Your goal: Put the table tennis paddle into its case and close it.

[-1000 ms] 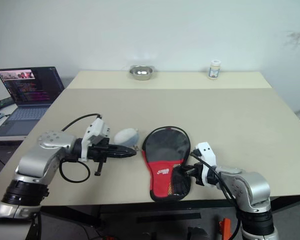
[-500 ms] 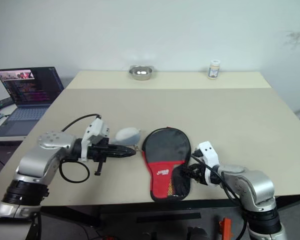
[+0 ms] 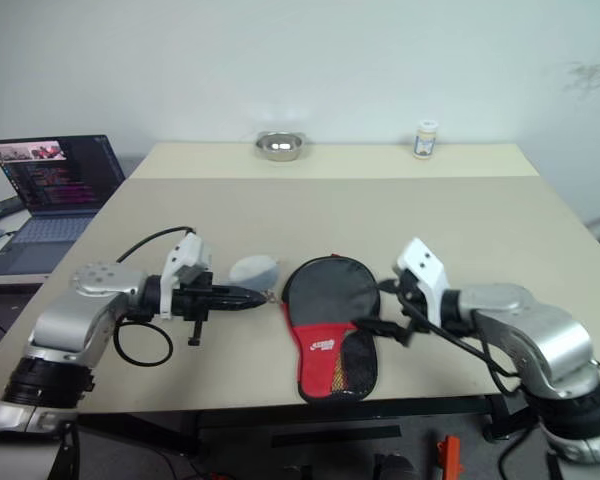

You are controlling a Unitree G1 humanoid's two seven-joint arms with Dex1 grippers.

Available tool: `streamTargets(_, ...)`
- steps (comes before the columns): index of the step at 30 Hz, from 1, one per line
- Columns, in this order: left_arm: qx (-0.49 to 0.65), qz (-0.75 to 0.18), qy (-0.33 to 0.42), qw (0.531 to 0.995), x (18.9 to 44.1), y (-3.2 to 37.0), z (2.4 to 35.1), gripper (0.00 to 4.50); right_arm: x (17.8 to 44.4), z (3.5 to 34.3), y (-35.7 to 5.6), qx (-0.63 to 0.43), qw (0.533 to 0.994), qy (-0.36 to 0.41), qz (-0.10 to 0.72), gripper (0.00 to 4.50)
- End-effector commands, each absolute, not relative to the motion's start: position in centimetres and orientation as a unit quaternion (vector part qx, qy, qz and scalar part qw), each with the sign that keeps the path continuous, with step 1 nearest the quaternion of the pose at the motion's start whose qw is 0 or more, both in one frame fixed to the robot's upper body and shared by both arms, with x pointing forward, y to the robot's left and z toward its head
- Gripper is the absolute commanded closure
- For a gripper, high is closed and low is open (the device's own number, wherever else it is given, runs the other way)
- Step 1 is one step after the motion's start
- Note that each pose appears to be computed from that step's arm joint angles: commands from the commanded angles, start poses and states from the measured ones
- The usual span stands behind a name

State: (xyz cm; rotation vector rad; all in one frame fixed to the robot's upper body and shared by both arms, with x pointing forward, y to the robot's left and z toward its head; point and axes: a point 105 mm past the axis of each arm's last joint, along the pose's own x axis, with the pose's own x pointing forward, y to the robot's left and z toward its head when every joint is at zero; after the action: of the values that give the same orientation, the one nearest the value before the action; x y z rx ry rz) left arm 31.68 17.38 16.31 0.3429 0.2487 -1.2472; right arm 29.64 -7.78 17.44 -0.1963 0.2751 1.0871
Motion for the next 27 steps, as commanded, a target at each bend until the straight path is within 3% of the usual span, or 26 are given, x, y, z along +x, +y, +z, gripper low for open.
streamTargets(1,0.170,-0.527,0.076,0.829,33.3,19.2,18.2,3.95,30.8,17.1,-4.8,-0.081,0.842,0.101,0.523,0.00)
streamTargets(11,0.192,-0.411,0.052,0.890,36.4,23.7,18.2,0.21,30.9,12.8,-1.1,-0.104,0.826,0.118,0.541,0.00)
streamTargets(16,0.200,-0.413,0.073,0.885,37.3,24.1,16.8,0.09,31.5,12.5,-0.6,-0.105,0.834,0.115,0.529,0.00)
streamTargets(27,0.235,-0.473,0.100,0.844,40.4,19.5,16.0,0.09,32.0,12.3,-0.6,-0.114,0.845,0.111,0.511,0.00)
